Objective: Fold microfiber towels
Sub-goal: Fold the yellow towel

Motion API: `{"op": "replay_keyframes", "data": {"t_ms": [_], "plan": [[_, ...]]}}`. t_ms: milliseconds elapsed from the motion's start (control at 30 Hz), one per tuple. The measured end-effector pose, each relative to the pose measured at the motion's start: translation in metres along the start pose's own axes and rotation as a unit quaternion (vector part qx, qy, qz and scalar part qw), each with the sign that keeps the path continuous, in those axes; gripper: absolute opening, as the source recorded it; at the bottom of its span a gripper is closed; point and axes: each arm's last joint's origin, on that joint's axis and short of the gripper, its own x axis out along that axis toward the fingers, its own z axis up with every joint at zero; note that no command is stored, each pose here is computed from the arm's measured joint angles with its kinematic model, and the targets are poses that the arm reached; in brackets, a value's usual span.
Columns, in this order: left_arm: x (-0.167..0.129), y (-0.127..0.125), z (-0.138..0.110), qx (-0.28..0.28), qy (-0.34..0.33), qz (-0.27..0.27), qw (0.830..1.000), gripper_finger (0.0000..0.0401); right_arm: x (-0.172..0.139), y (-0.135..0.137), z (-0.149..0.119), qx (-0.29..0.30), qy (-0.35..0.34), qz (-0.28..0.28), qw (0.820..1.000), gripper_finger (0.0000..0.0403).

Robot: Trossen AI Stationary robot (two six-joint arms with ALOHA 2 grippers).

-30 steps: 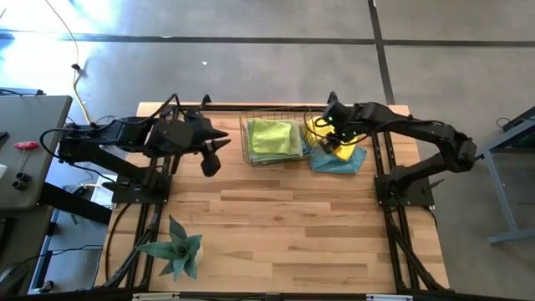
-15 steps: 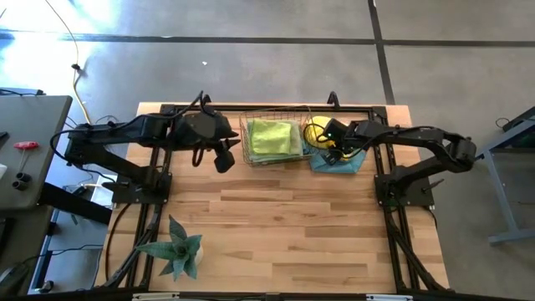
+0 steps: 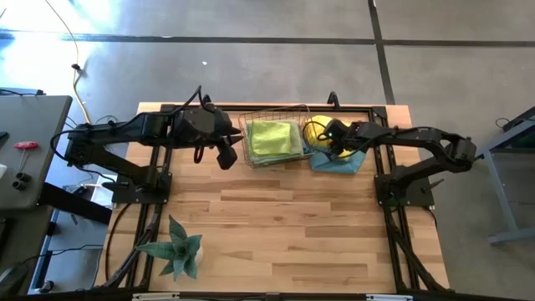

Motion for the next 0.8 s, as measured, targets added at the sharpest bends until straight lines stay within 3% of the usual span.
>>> {"op": "replay_keyframes", "data": {"t_ms": [167, 400, 567, 800], "plan": [[0.0, 0.0, 0.001, -0.011, -0.003, -0.001, 1.0, 0.008, 0.004, -0.008, 0.002, 0.027, 0.019, 0.036, 0.999, 0.013], [0.0, 0.0, 0.001, -0.013, -0.003, -0.001, 1.0, 0.008, 0.008, -0.015, 0.006, 0.048, 0.02, 0.054, 0.997, 0.001], [0.0, 0.0, 0.001, -0.013, -0.003, -0.001, 1.0, 0.0081, -0.001, -0.016, 0.01, 0.062, 0.027, 0.069, 0.995, 0.0006], [0.0, 0.0, 0.001, 0.01, -0.002, -0.002, 1.0, 0.008, -0.055, -0.028, 0.03, 0.081, -0.017, 0.084, 0.993, 0.0001]]}}
